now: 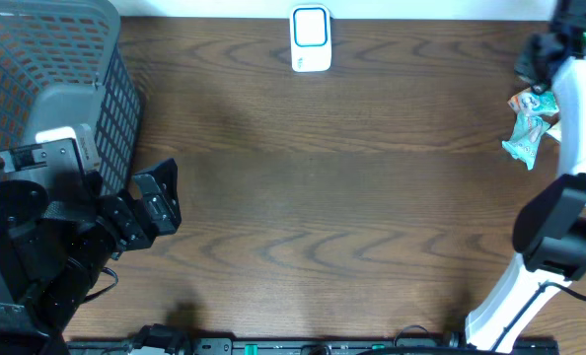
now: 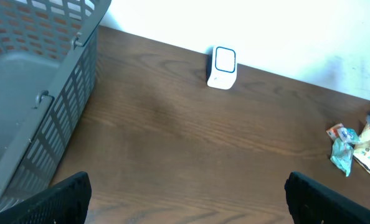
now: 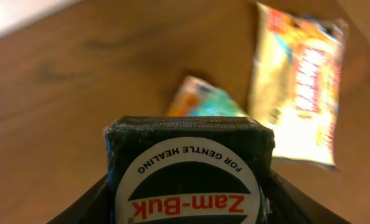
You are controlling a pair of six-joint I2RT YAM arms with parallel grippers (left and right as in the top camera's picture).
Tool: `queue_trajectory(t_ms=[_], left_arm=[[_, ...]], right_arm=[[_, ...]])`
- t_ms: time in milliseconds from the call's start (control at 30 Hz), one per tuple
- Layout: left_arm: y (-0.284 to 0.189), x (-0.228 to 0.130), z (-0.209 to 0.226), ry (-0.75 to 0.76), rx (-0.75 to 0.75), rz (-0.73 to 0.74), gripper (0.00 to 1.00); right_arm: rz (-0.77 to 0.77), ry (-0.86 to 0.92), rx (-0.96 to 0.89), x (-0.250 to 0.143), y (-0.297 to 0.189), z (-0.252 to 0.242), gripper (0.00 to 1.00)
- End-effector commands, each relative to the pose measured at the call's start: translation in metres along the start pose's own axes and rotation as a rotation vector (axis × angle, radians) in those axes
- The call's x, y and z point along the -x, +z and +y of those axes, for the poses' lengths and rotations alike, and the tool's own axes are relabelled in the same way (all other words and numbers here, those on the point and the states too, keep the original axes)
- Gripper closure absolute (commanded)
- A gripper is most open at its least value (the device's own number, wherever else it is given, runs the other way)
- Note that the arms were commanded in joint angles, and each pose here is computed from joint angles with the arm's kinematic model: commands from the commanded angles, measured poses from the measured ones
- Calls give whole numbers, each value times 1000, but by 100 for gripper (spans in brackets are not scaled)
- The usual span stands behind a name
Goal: Scan the item barcode
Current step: 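Carry the tin to the right edge and drop it by the snacks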
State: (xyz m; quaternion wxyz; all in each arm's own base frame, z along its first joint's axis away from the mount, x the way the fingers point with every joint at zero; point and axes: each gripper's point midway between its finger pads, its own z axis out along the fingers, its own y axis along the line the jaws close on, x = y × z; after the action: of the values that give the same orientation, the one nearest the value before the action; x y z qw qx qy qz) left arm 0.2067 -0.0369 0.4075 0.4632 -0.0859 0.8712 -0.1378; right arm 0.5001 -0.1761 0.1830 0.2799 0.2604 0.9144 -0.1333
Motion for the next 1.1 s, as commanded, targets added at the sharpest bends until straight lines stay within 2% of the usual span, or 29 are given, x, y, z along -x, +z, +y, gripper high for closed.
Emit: queue_trajectory(t_ms=[0, 33, 100, 167, 200, 267, 467, 667, 900, 933, 1067], left_arm=[[-2, 2, 2, -11, 13, -11, 2], [-2, 2, 2, -11, 13, -11, 2], [-2, 2, 2, -11, 13, -11, 2], [-2, 2, 2, -11, 13, -11, 2], [-2, 2, 2, -11, 13, -11, 2], [-2, 2, 2, -11, 13, -11, 2], [-2, 2, 2, -11, 13, -11, 2], [-2, 2, 2, -11, 13, -11, 2], [-2, 2, 2, -11, 13, -11, 2], [-2, 2, 2, -11, 13, -11, 2], [-2, 2, 2, -11, 13, -11, 2]], right_arm=[[47, 38, -67, -6, 10, -41, 50], [58, 47, -74, -8, 11, -47, 48], [75, 65, -76, -12, 15, -58, 39], [84, 76, -63, -13, 17, -64, 23], [88, 83, -49, -13, 18, -66, 12], [93, 90, -27, -13, 19, -65, 2], [127, 86, 57, -20, 11, -49, 1], [117, 74, 195, -18, -37, -24, 1], [-54, 24, 468, 1, -155, 22, 1], [-111, -6, 521, 1, -193, 34, 1], [-186, -80, 598, -15, -258, 55, 1]])
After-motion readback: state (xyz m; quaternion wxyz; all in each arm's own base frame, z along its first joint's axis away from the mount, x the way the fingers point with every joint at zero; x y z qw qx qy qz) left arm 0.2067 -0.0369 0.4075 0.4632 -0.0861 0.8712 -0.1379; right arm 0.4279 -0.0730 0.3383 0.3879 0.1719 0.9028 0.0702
